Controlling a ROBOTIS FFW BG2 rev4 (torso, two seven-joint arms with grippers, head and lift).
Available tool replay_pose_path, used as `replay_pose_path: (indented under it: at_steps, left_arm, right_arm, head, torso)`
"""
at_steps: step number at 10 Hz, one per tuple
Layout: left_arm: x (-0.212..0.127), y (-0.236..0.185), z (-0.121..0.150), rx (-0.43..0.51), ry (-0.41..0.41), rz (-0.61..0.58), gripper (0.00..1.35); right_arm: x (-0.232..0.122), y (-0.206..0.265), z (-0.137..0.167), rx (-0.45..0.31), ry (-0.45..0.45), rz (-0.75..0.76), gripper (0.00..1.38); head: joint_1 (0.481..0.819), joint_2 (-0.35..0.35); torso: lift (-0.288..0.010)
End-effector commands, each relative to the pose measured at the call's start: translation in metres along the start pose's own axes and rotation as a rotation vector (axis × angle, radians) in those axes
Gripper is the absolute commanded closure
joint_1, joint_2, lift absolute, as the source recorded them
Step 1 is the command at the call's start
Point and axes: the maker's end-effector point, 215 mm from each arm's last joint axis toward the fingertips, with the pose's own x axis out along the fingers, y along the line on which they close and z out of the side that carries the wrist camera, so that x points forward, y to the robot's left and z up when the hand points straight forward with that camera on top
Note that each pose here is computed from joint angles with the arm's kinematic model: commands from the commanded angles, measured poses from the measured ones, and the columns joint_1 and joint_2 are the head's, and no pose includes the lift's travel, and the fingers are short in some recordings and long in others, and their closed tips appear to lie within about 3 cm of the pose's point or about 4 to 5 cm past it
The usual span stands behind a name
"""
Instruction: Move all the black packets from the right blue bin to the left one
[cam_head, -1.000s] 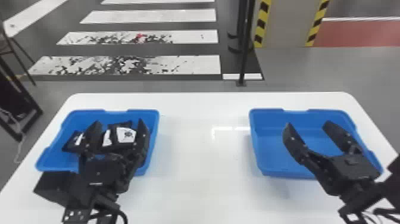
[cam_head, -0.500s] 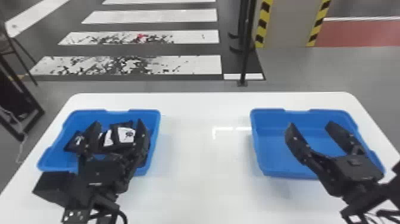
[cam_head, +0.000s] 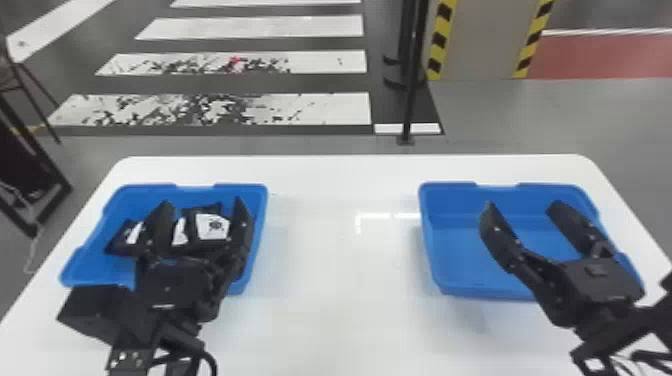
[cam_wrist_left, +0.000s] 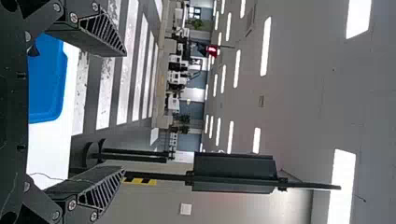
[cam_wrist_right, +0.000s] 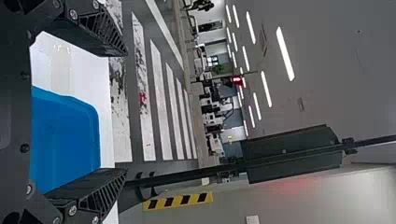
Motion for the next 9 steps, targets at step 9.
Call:
replay_pose_path:
  at_steps: [9]
  left_arm:
    - [0.0009, -0.0068, 0.0012, -0.020, -0.003, -0.013, 0.20]
  right_arm:
    - [-0.0020, 0.0002, 0.0020, 0.001, -0.009, 0.000, 0.15]
  head:
    - [0.695, 0.036]
  torso:
    - [-0.168]
